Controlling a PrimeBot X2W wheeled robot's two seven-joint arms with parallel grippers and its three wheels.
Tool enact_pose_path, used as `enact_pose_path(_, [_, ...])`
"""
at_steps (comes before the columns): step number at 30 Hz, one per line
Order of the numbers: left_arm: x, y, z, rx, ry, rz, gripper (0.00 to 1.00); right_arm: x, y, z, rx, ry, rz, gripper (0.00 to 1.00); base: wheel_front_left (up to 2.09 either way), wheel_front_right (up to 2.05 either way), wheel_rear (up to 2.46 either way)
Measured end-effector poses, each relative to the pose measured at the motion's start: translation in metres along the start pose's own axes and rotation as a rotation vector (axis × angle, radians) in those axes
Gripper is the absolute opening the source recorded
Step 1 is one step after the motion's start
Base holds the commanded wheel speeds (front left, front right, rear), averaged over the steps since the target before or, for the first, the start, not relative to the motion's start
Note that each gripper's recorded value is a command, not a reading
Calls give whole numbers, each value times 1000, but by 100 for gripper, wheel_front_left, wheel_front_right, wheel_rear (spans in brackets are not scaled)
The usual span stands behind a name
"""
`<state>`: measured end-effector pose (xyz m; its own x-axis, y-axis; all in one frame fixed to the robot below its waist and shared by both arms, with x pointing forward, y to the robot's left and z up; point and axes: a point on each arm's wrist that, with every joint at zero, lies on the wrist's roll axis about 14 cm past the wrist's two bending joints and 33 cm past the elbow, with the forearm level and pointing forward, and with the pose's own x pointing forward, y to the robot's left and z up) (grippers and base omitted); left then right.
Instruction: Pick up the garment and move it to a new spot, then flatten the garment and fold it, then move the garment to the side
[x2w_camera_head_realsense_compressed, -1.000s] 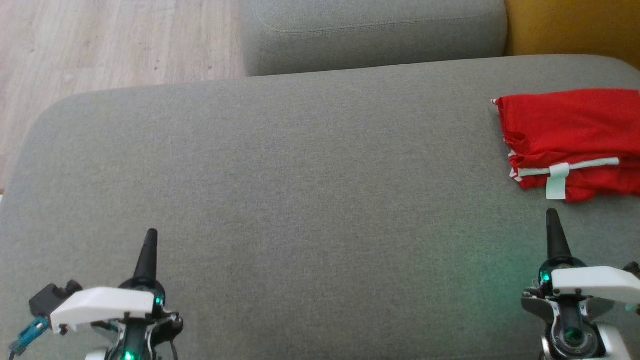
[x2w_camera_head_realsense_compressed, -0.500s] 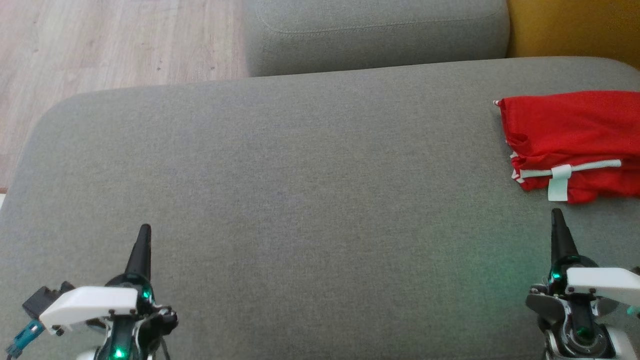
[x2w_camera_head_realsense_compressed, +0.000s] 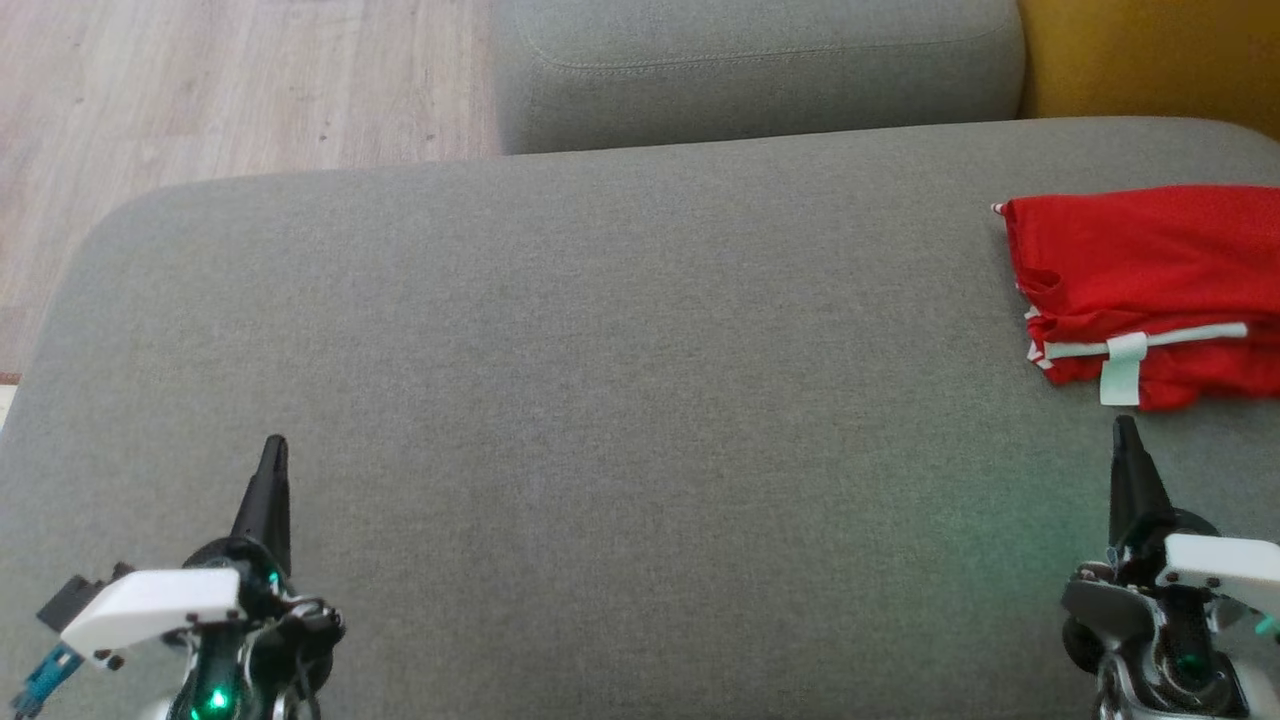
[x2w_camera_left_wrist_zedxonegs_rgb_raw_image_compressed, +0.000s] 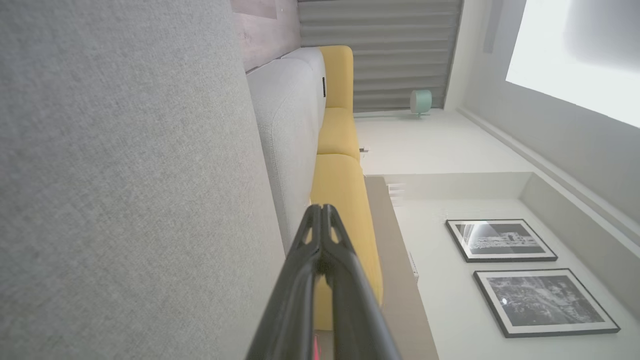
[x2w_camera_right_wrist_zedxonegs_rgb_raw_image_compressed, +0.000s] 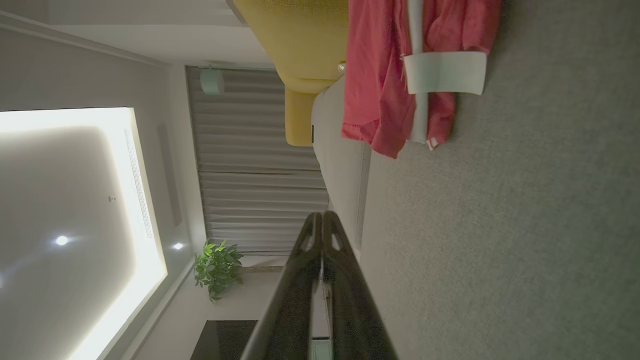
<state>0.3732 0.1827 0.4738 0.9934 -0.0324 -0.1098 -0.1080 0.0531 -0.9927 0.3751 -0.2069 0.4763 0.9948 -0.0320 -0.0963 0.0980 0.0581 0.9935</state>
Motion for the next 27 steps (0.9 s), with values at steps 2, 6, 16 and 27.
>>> enact_pose_path(2, [0,0,1,-22,-3,-5,0,0,1,0,21,3,4,0,0,0,0])
enact_pose_path(6, [-1,-1,2,-58,0,-11,0,1,3,1,61,2,14,0,0,0,0])
enact_pose_path(16, [-1,-1,2,-64,-1,-10,0,1,4,1,63,2,16,0,0,0,0])
enact_pose_path(27, [-1,0,6,-66,-11,-9,0,1,4,1,63,2,16,0,0,0,0])
